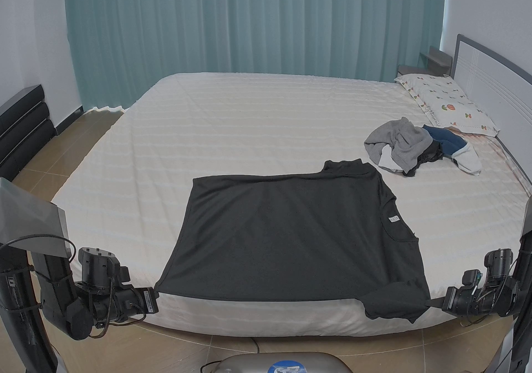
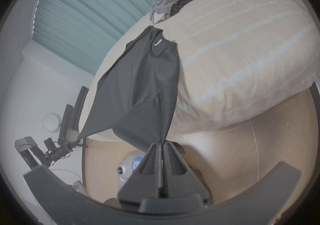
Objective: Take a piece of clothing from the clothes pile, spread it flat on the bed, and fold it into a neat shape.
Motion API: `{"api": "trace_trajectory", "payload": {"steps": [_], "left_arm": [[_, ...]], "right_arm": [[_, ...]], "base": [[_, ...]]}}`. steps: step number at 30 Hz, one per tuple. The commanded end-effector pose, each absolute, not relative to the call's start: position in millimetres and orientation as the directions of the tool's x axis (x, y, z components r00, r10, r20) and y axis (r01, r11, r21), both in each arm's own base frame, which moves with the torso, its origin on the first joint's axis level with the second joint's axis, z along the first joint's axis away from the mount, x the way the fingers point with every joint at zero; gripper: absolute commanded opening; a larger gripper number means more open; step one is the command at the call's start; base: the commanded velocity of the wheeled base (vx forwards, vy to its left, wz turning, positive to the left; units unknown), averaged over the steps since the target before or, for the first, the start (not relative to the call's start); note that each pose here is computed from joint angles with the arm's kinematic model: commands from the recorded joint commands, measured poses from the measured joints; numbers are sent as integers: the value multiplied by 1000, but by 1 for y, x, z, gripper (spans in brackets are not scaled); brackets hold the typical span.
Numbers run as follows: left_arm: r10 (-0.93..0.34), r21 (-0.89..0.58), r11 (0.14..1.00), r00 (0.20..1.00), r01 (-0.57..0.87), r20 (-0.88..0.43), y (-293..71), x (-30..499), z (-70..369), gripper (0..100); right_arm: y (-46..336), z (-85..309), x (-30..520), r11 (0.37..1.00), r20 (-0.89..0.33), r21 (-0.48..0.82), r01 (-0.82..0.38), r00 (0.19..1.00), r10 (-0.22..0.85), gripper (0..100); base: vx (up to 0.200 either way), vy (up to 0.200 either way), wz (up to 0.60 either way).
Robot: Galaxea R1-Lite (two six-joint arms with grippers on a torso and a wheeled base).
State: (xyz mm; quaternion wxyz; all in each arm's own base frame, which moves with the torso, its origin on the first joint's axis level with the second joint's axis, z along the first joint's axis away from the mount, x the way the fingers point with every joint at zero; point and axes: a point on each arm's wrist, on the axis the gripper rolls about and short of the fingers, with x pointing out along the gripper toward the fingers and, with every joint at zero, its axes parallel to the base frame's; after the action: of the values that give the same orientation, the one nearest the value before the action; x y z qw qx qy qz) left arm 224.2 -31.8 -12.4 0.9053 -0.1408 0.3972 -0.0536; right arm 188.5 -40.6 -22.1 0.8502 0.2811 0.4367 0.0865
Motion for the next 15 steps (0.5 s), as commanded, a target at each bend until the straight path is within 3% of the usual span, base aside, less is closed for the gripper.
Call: {"api": "trace_trajectory", "payload": {"steps": [1,15], "left_arm": [[-196,-270,963,657,-12,-728,-25,214,-14,0],[-173,-226,974,654,4,-736,-15,200,-12,0]], "right_arm": [[-39,-13,179,844,-703,532,75,594,390,0],[-33,1,155,851,-756,519,76,504,417,0]], "base": [[0,0,0],[0,0,0]]}}
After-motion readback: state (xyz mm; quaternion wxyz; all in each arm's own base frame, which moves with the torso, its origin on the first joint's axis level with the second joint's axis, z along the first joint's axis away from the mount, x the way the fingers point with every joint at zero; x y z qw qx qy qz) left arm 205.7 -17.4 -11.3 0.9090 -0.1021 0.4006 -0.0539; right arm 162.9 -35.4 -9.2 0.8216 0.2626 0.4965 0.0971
